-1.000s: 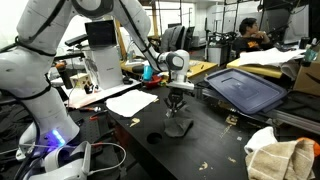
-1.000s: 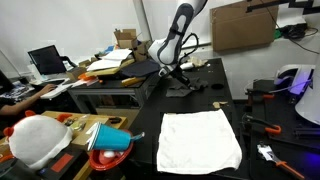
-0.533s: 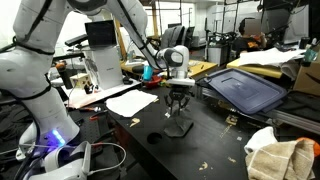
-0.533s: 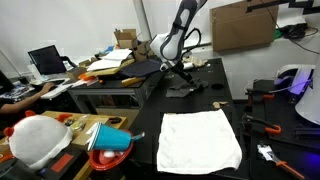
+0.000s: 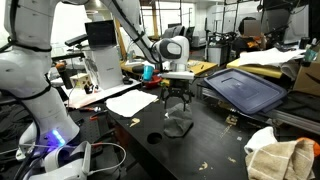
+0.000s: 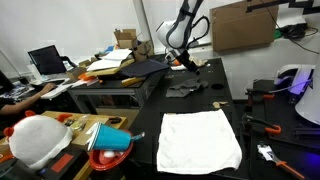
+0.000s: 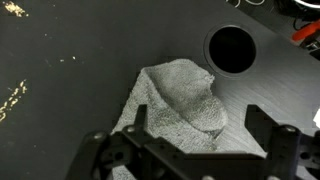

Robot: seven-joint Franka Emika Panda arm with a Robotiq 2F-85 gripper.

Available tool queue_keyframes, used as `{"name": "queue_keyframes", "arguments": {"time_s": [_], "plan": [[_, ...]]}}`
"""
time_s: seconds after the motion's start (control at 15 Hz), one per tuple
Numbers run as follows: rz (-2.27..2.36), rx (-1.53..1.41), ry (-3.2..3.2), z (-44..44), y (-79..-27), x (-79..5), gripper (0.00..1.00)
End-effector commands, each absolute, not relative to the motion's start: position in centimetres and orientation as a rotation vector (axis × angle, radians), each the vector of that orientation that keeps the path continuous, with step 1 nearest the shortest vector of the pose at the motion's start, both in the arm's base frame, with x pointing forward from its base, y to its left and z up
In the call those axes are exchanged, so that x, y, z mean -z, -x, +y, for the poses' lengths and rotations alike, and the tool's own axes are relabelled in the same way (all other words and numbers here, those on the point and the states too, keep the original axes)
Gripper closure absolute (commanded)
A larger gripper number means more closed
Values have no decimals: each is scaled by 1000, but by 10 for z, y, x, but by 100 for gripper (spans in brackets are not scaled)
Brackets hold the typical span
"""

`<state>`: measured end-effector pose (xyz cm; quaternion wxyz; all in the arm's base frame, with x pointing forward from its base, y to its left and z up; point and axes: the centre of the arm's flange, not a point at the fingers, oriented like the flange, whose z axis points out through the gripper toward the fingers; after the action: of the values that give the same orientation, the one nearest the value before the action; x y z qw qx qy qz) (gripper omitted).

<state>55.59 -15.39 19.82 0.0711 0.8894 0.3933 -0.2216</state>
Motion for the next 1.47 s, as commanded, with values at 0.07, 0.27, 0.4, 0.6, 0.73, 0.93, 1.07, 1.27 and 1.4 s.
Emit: {"name": "queue_keyframes", "arguments": {"time_s": [0.07,0.27,0.4,0.6,0.73,0.93,1.07,1.27,1.4], "plan": [[1032,629,-2740,-140,-548,-188,0],[931,597,-2773,-130,-553,-171,0],[885,567,-2776,-124,-555,-160,0],[816,525,-2786,-116,-558,-146,25],[779,500,-2791,-113,-560,-140,32],[732,490,-2799,-112,-561,-139,58],[712,494,-2801,-112,-561,-142,73],[688,490,-2806,-114,-564,-148,95],[685,484,-2806,-116,-566,-153,100]]}}
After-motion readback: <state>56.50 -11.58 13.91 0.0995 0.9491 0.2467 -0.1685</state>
